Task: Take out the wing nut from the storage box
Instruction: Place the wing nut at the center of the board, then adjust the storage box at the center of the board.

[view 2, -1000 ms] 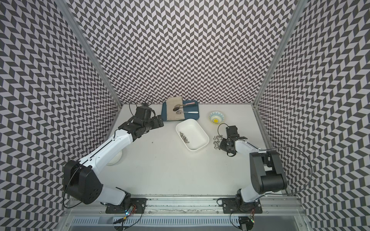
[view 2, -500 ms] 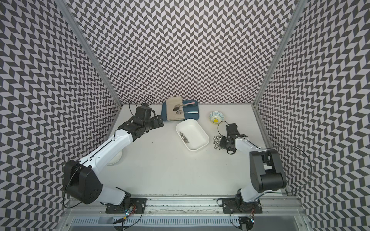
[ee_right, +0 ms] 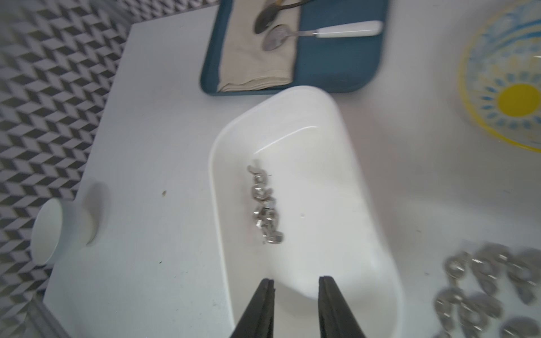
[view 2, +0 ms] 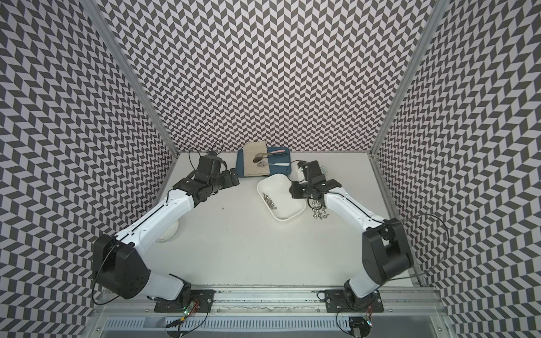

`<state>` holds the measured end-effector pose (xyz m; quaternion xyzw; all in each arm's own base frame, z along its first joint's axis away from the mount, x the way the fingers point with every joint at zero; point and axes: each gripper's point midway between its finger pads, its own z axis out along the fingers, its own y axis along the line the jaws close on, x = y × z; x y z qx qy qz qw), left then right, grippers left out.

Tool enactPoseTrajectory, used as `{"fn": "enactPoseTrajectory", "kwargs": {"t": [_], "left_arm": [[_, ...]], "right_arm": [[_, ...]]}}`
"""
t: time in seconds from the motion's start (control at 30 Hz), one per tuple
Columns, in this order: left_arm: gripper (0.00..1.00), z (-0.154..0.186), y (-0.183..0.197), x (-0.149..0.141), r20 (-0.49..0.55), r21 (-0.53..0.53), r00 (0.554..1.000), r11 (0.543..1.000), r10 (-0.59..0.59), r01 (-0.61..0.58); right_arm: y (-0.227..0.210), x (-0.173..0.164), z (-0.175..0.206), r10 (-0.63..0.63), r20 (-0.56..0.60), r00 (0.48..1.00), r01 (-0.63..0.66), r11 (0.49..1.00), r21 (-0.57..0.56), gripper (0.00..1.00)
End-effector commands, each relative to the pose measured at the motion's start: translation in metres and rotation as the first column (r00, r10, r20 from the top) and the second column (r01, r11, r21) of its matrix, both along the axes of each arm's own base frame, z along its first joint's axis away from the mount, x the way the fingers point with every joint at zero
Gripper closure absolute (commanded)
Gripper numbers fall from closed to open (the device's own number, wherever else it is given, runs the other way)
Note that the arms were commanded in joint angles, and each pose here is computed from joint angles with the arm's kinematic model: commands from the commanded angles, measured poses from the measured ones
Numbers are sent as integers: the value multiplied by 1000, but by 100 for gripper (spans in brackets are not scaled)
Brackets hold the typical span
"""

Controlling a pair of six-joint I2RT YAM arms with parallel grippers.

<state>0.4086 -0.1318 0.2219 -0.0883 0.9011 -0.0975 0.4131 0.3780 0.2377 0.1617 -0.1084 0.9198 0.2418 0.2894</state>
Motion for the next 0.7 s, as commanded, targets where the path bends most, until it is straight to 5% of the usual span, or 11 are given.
{"fn": "enactPoseTrajectory", "kwargs": {"t": [0.0,0.13,0.4,0.67], "left_arm": [[5,9,7,-6,23,-3,1000,1000,18,-18],[5,9,13,-10,18,-12,1000,1000,25,-25],[5,11,31,-17,24,-22,998,998,56,-55],[5,12,38,-20,26,-21,998,998,61,-60]], "right_arm": [[39,-9,-9,155,13,988,-155,988,6,69],[63,-19,-30,227,-27,974,-228,973,-46,69],[38,-8,-64,58,-59,997,-67,984,-164,80],[22,-19,-95,45,-117,992,-74,963,-258,86]]}}
